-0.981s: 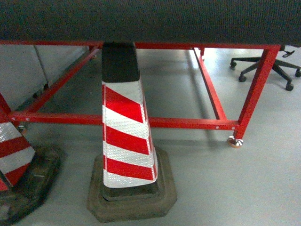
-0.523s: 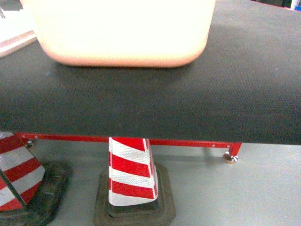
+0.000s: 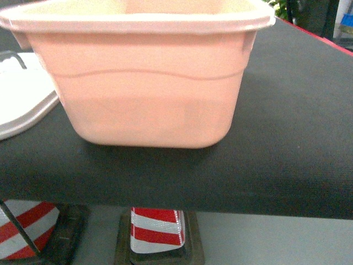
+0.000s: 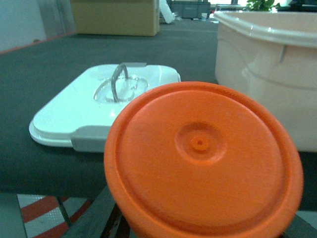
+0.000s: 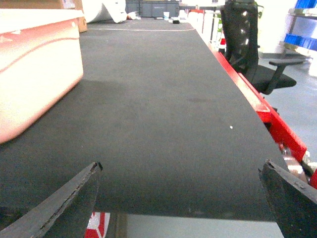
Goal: Pick capacitor and pack into box
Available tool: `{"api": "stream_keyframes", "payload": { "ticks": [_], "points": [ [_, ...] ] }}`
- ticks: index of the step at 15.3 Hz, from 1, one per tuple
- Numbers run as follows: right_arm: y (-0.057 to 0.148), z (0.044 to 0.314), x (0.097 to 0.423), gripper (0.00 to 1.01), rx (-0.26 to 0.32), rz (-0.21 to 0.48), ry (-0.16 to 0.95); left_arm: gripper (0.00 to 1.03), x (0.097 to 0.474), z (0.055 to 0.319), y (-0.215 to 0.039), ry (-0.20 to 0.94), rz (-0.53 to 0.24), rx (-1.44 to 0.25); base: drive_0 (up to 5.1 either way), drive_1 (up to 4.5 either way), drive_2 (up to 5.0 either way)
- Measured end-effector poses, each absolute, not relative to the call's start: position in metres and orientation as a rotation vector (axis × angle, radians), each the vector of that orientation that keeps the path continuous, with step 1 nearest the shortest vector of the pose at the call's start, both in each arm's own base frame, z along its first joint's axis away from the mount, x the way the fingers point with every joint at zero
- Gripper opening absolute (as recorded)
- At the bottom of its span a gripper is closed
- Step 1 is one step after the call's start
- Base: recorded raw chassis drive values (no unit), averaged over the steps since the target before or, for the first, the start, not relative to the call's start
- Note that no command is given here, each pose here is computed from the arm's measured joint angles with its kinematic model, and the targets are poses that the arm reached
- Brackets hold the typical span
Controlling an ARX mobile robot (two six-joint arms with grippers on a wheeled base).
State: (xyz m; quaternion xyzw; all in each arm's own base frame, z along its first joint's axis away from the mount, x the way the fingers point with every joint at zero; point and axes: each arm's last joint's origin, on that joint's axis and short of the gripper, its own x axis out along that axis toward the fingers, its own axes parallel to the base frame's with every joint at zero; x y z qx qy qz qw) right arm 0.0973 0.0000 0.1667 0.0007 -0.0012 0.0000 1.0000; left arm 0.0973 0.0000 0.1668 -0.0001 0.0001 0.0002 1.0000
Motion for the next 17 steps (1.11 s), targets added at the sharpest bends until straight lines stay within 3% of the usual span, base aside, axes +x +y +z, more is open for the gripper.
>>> {"api": "stream_keyframes", "payload": {
  "ticks": [17],
  "points": [
    [0.0, 0.1666, 0.0973, 0.98, 0.002, 0.0, -0.002, 0.44, 0.0973, 0.1671, 0.0, -0.001, 0.0, 0.001, 0.0, 0.0, 0.0]
  ]
}}
